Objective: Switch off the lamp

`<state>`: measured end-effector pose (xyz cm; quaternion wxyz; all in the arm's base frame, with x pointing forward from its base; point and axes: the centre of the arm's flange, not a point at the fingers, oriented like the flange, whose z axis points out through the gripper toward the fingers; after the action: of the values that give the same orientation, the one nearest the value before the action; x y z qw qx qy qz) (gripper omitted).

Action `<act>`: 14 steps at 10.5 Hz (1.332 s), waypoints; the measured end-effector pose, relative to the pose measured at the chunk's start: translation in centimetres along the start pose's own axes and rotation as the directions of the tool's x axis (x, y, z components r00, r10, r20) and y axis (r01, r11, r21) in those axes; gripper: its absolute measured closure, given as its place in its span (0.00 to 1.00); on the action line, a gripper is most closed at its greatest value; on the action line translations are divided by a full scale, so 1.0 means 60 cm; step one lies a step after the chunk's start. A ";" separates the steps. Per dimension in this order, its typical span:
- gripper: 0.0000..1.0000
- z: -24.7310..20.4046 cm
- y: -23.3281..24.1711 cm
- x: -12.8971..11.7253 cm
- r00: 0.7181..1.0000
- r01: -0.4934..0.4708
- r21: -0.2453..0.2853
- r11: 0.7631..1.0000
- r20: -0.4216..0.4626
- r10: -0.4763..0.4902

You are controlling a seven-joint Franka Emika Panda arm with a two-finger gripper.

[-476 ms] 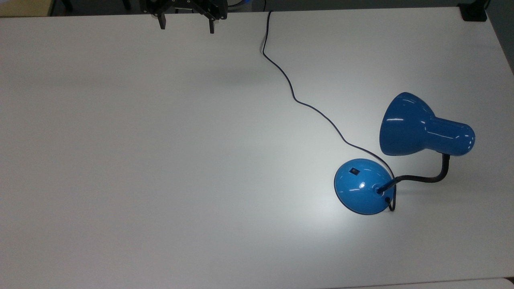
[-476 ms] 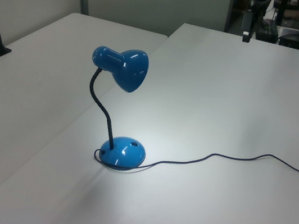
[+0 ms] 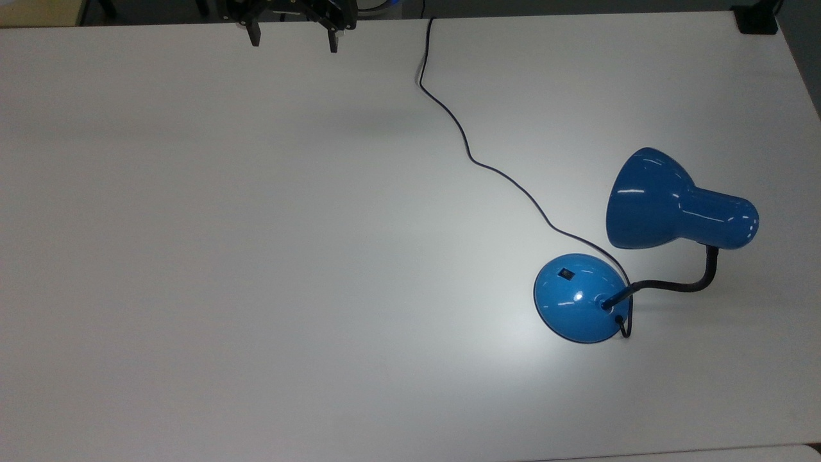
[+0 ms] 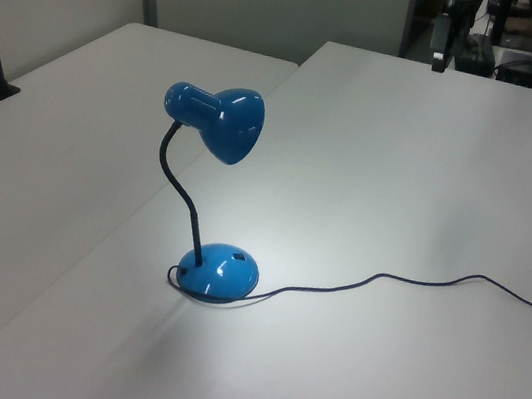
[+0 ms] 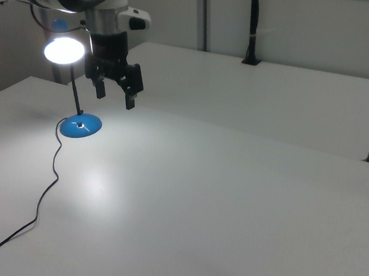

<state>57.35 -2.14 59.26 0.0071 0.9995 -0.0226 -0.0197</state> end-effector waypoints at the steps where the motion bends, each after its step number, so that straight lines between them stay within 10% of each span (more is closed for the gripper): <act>1: 0.00 0.001 -0.004 0.000 1.000 0.008 0.018 1.000 0.001 -0.008; 8: 0.00 0.050 -0.094 0.032 0.992 0.127 0.040 0.991 0.004 -0.127; 11: 0.07 0.095 -0.196 0.067 0.947 0.315 0.023 0.949 -0.071 -0.313; 14: 0.59 0.213 -0.309 0.121 0.837 0.533 -0.019 0.846 -0.133 -0.530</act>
<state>64.92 15.88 45.94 -0.0067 0.9657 0.2557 0.0459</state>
